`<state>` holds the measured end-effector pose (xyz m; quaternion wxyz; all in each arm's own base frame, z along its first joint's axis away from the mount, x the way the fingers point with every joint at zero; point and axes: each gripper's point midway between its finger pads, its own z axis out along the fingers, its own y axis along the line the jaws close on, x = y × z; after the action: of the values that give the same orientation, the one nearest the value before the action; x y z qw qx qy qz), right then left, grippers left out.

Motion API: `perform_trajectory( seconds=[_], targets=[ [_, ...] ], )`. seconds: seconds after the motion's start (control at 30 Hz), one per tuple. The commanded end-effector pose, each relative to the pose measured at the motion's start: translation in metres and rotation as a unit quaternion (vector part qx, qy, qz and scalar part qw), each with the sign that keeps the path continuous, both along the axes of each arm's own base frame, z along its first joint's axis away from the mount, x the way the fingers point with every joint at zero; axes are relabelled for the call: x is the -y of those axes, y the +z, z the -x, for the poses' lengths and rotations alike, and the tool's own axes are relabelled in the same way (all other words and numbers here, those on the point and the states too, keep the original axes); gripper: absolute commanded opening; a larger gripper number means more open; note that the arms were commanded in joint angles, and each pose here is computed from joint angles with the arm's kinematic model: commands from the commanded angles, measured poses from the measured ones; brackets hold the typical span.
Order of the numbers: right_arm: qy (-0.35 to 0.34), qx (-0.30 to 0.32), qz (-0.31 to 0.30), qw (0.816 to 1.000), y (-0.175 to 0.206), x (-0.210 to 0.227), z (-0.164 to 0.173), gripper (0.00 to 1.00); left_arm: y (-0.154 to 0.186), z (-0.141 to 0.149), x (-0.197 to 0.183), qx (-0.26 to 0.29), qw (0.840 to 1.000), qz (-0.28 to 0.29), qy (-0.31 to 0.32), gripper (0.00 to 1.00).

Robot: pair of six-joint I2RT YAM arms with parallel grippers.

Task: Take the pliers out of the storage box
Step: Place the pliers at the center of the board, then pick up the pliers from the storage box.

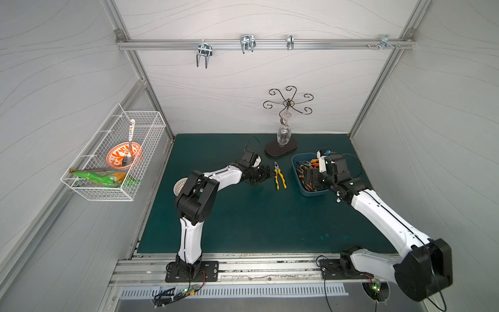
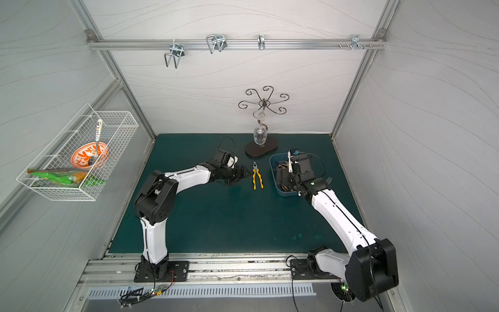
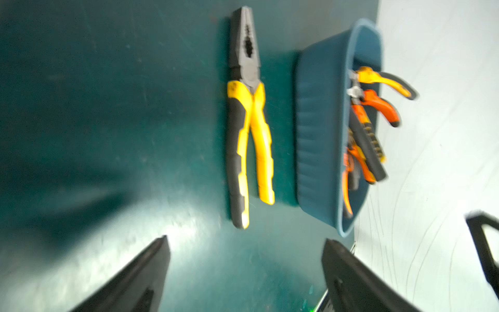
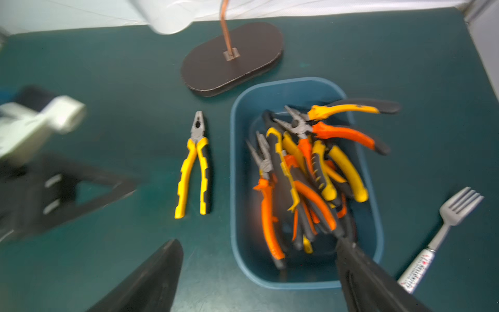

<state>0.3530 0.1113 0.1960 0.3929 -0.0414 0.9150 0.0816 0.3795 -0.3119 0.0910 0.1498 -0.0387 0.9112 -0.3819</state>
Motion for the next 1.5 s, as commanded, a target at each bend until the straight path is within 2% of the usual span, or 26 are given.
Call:
perform_trajectory(
  seconds=[0.0,0.1,0.23,0.4,0.47,0.5,0.7,0.77,0.93,1.0,1.07,1.13,1.23,1.4,1.47],
  targets=[
    [-0.021,-0.075,0.001,0.997,-0.017,0.017,-0.001,0.9,0.038,0.011,0.005,0.101,0.995,-0.004,-0.013,1.0],
    [-0.031,-0.101,-0.005,0.994,-0.023,0.029,-0.019,0.88,0.06,0.043,0.01,0.152,0.987,-0.013,-0.045,1.0],
    [-0.033,-0.128,0.012,0.991,-0.024,0.048,-0.046,0.85,0.086,0.09,0.02,0.225,0.969,-0.019,-0.096,1.0],
    [0.012,-0.163,0.005,0.987,-0.032,0.057,-0.073,0.74,0.107,0.133,0.02,0.278,0.952,0.012,-0.129,1.0],
    [0.032,-0.179,0.005,0.983,-0.039,0.058,-0.08,0.66,0.111,0.143,0.016,0.292,0.947,0.015,-0.135,1.0],
    [0.043,-0.191,0.012,0.98,-0.044,0.059,-0.082,0.63,0.112,0.145,0.013,0.297,0.945,0.013,-0.137,1.0],
    [0.065,-0.256,0.072,0.962,-0.075,0.072,-0.089,0.6,0.111,0.15,-0.002,0.329,0.933,-0.019,-0.145,1.0],
    [0.076,-0.26,0.097,0.958,-0.086,0.077,-0.095,0.53,0.11,0.149,-0.005,0.337,0.929,-0.032,-0.147,1.0],
    [0.094,-0.276,0.109,0.95,-0.102,0.069,-0.094,0.43,0.107,0.143,-0.011,0.344,0.927,-0.054,-0.137,1.0],
    [0.096,-0.278,0.115,0.949,-0.102,0.067,-0.091,0.39,0.107,0.143,-0.011,0.343,0.927,-0.056,-0.138,1.0],
    [0.095,-0.275,0.122,0.949,-0.098,0.065,-0.089,0.29,0.106,0.143,-0.011,0.342,0.927,-0.058,-0.14,1.0],
    [0.1,-0.268,0.126,0.95,-0.093,0.061,-0.087,0.28,0.106,0.143,-0.01,0.342,0.927,-0.057,-0.141,1.0],
    [0.092,-0.264,0.146,0.949,-0.089,0.064,-0.085,0.14,0.105,0.144,-0.011,0.34,0.928,-0.058,-0.141,1.0],
    [0.088,-0.237,0.159,0.954,-0.07,0.057,-0.082,0.01,0.105,0.141,-0.012,0.339,0.929,-0.062,-0.133,1.0],
    [0.082,-0.219,0.158,0.959,-0.06,0.054,-0.081,0.0,0.105,0.139,-0.013,0.338,0.93,-0.065,-0.127,1.0]
  ],
)
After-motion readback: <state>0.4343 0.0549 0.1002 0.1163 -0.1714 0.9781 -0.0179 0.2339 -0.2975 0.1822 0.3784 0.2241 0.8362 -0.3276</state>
